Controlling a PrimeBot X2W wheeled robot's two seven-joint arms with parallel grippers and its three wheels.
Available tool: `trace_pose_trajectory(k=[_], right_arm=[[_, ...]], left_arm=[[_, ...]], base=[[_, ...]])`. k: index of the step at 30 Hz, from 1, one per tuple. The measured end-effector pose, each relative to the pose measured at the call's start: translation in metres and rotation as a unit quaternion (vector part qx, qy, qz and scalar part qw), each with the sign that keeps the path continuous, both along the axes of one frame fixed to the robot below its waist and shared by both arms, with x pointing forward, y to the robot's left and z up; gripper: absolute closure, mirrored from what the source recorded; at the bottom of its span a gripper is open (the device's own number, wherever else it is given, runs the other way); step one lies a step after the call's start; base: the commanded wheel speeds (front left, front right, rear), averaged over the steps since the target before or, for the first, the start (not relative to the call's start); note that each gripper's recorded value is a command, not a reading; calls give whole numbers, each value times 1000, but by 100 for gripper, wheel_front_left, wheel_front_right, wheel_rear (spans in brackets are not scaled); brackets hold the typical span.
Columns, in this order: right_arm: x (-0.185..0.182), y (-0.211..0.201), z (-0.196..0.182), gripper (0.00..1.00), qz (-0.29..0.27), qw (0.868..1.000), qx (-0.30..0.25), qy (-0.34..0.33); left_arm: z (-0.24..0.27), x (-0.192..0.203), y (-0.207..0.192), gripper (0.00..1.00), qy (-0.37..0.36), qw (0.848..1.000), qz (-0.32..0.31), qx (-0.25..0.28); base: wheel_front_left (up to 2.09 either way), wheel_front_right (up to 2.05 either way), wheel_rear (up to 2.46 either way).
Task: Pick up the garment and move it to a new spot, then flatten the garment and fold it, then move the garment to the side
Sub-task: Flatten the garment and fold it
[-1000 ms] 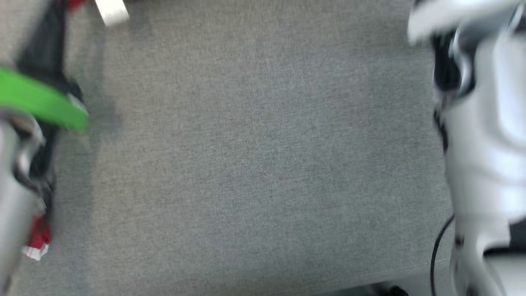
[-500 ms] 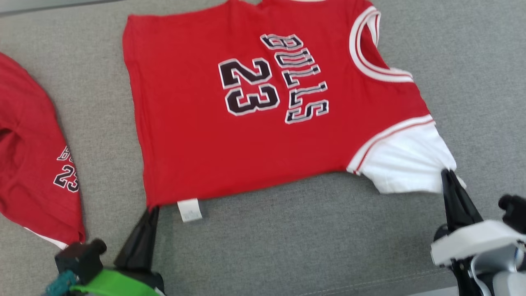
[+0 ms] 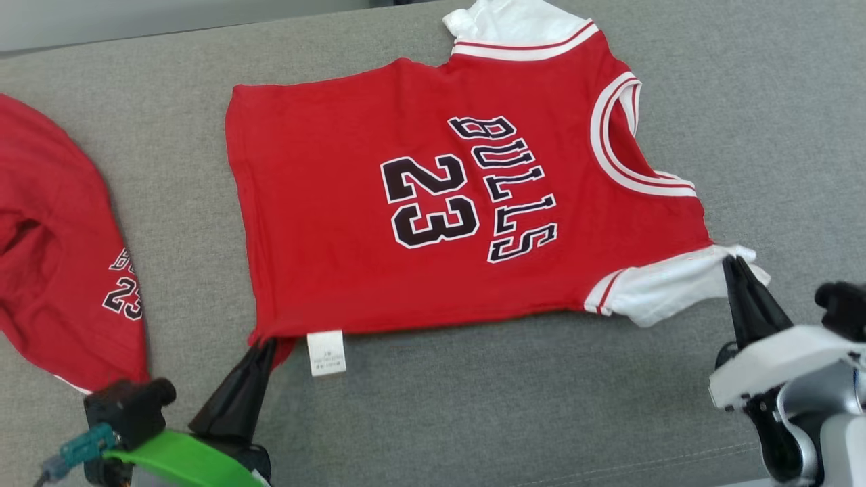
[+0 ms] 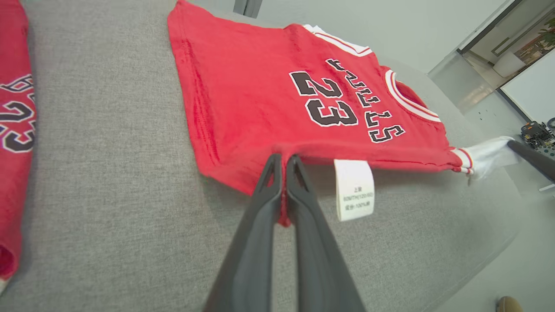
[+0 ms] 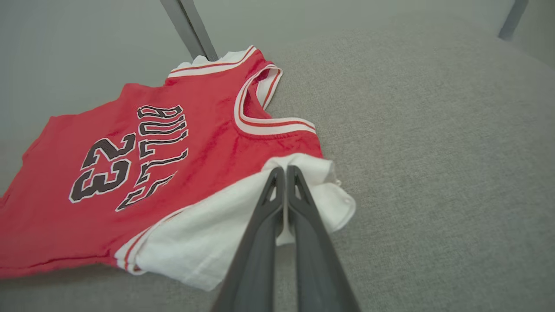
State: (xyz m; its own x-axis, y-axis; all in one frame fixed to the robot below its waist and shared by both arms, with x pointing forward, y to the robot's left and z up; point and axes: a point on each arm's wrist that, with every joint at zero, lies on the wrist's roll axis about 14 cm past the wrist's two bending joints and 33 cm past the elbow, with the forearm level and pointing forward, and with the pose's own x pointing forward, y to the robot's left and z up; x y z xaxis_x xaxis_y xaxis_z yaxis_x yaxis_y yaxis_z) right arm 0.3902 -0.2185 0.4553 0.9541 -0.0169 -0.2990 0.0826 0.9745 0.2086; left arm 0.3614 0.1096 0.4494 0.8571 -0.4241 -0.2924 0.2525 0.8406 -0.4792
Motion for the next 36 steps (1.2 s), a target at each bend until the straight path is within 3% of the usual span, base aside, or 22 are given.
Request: trace_pose_trajectory(k=[9, 21, 22, 23, 24, 31, 36], right_arm=[[62, 18, 7, 100, 57, 996, -55, 29], [116, 33, -10, 100, 93, 991, -80, 56], [120, 35, -10, 73, 94, 991, -79, 52], [124, 36, -10, 0, 96, 991, -80, 48], [125, 37, -12, 0, 98, 991, -79, 49], [126, 27, 8, 0, 74, 994, -78, -11], [95, 8, -16, 0, 61, 993, -94, 33]], left_arm=[[0, 39, 1, 100, 18, 999, -40, 32], [-32, 78, 6, 97, 70, 995, -46, 53], [-36, 80, 6, 74, 75, 995, -45, 54], [-38, 82, 7, 50, 76, 995, -43, 53], [-39, 84, 8, 0, 76, 995, -41, 56], [-29, 85, 16, 0, 50, 998, -4, 46], [-37, 57, 4, 0, 70, 997, 1, 22]], base=[[0, 0, 0], [0, 0, 0], [0, 0, 0], [0, 0, 0], [0, 0, 0], [0, 0, 0], [0, 0, 0]])
